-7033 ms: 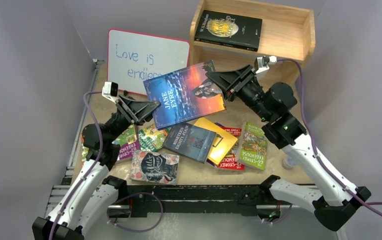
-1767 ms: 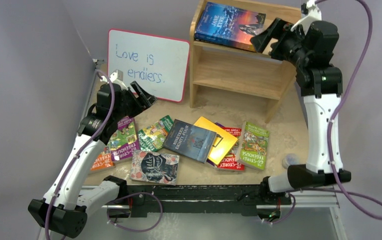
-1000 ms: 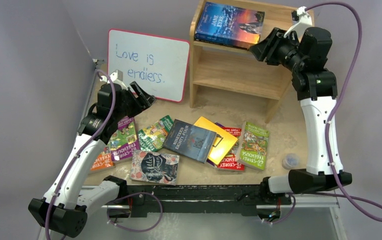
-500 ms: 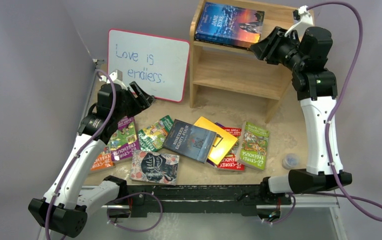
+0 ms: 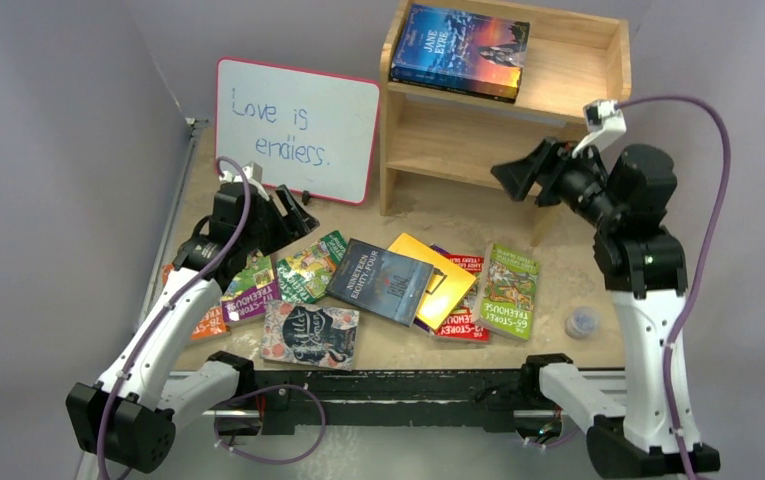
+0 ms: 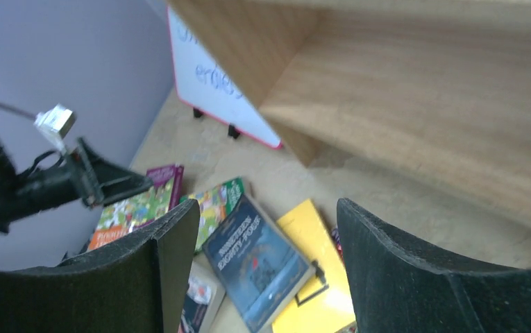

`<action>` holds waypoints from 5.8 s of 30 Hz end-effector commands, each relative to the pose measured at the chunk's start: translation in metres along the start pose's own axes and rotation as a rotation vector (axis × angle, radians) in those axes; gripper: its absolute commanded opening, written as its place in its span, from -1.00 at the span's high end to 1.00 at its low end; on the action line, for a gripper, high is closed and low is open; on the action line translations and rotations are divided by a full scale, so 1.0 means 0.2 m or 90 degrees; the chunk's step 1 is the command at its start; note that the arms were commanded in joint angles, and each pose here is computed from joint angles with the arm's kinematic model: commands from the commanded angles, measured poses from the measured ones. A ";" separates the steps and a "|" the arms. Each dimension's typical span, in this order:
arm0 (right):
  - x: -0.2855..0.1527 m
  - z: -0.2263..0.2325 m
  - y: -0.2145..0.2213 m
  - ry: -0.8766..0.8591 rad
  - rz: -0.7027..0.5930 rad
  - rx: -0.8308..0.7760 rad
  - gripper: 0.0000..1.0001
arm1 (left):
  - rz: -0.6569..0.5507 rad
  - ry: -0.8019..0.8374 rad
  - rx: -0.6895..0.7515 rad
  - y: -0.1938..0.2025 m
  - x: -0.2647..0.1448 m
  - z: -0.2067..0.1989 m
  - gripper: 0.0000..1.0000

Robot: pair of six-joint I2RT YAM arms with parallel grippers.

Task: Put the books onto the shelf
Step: Adjust the book on the shelf, then pick up the book from the center of the board.

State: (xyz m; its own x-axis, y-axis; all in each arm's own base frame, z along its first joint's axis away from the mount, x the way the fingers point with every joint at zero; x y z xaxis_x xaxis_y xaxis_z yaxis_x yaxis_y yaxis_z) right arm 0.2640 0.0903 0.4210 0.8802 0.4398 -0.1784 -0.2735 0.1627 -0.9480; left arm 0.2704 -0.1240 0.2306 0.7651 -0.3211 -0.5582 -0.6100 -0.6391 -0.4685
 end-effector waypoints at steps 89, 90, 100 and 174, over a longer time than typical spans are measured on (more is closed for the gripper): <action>0.50 0.44 1.21 0.108 0.195 0.464 0.92 | 0.095 0.073 -0.317 0.53 0.36 0.26 -0.52; 0.51 0.45 1.20 0.104 0.199 0.477 0.92 | 0.097 0.095 -0.332 0.53 0.36 0.24 -0.53; 0.52 0.51 1.24 0.083 0.228 0.542 0.90 | 0.074 0.196 -0.353 0.55 0.43 0.07 -0.56; 0.31 0.71 0.36 -0.266 -0.106 0.756 -0.50 | -0.189 0.702 -0.489 -0.42 -0.72 -0.93 1.00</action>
State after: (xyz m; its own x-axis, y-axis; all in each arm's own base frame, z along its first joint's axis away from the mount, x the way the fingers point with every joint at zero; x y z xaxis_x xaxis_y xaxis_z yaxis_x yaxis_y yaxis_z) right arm 0.2409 0.2636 0.3296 0.7960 0.6009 0.0724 -0.5865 0.7953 -0.1530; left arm 0.2837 -0.1715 0.3861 0.9278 -0.3066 0.2127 -0.3320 -0.9385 0.0953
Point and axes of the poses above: each gripper's point midway between its finger pads, its own x axis out along the fingers, its own z axis along the line the jaws close on, y = z × x, the point moved 2 cm from there along -x, back along the fingers, and after that the axes turned 10 degrees about -x, right-handed, at the moved point
